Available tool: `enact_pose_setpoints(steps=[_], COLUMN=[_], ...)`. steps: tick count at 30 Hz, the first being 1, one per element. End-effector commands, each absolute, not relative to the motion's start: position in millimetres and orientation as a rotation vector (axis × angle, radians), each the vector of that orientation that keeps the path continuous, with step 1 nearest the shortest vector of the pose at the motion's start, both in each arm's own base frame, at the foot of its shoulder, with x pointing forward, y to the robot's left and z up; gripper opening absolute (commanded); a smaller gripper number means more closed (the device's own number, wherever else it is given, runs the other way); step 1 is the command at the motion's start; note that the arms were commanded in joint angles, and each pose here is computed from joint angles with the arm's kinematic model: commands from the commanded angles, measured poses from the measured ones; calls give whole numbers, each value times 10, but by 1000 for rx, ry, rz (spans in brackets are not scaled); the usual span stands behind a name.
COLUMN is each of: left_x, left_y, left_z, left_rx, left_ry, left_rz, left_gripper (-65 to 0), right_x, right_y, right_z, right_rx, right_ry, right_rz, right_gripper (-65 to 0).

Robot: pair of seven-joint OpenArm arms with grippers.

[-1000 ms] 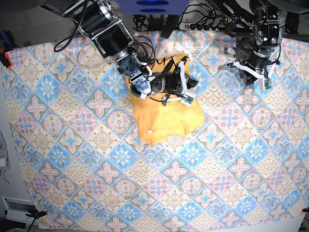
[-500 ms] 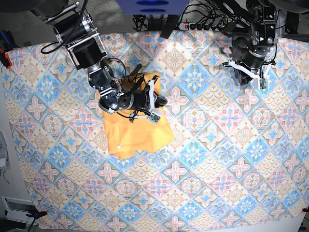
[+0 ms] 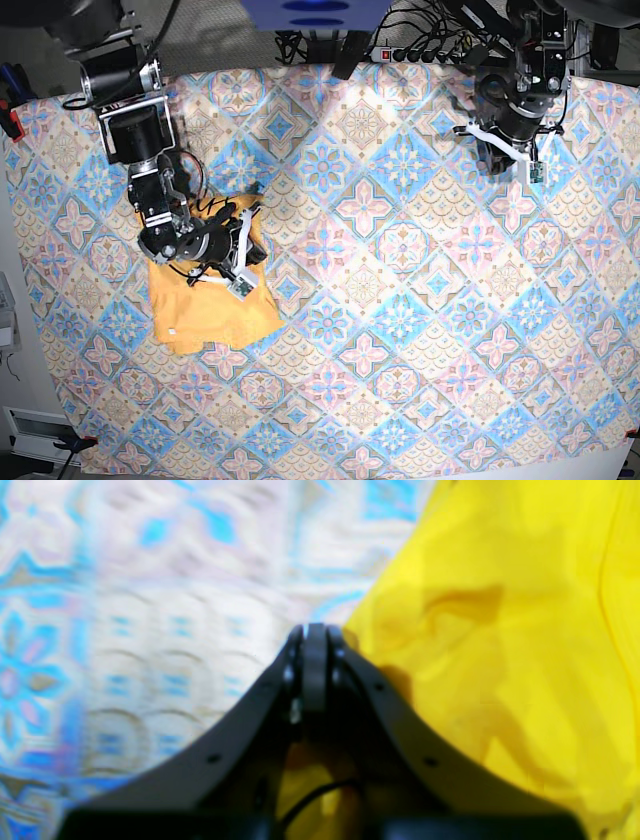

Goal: Fold the T-shirt properly
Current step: 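Carry the folded shirt with the right gripper and set it down beside the arm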

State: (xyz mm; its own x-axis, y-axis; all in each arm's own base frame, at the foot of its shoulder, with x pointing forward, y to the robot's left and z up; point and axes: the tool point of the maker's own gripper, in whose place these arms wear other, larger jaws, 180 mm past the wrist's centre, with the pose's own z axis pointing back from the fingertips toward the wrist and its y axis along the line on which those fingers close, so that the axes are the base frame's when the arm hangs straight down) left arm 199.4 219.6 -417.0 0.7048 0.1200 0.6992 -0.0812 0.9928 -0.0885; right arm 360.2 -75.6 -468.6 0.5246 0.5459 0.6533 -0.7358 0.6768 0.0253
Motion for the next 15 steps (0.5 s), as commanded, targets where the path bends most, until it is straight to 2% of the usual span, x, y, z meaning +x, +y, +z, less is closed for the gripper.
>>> enact_pose_setpoints(steps=[1, 10, 12, 15], left_x=[2054, 2057, 2052, 2052], left_y=[2208, 2207, 2211, 2214], left_z=[-4076, -4071, -4073, -4072], left_rx=[-54, -54, -53, -52], left_ry=[-818, -820, -818, -818], left_rz=[104, 104, 102, 101], left_gripper=[-650, -650, -650, -650], right_x=[3776, 3801, 3851, 3641], right_y=[-819, -965, -895, -845], right_z=[-4536, -4561, -4442, -4503], right_rx=[307, 282, 279, 277], right_ry=[-713, -692, -730, -705], right_rz=[774, 767, 792, 814], right_gripper=[-639, -642, -642, -642])
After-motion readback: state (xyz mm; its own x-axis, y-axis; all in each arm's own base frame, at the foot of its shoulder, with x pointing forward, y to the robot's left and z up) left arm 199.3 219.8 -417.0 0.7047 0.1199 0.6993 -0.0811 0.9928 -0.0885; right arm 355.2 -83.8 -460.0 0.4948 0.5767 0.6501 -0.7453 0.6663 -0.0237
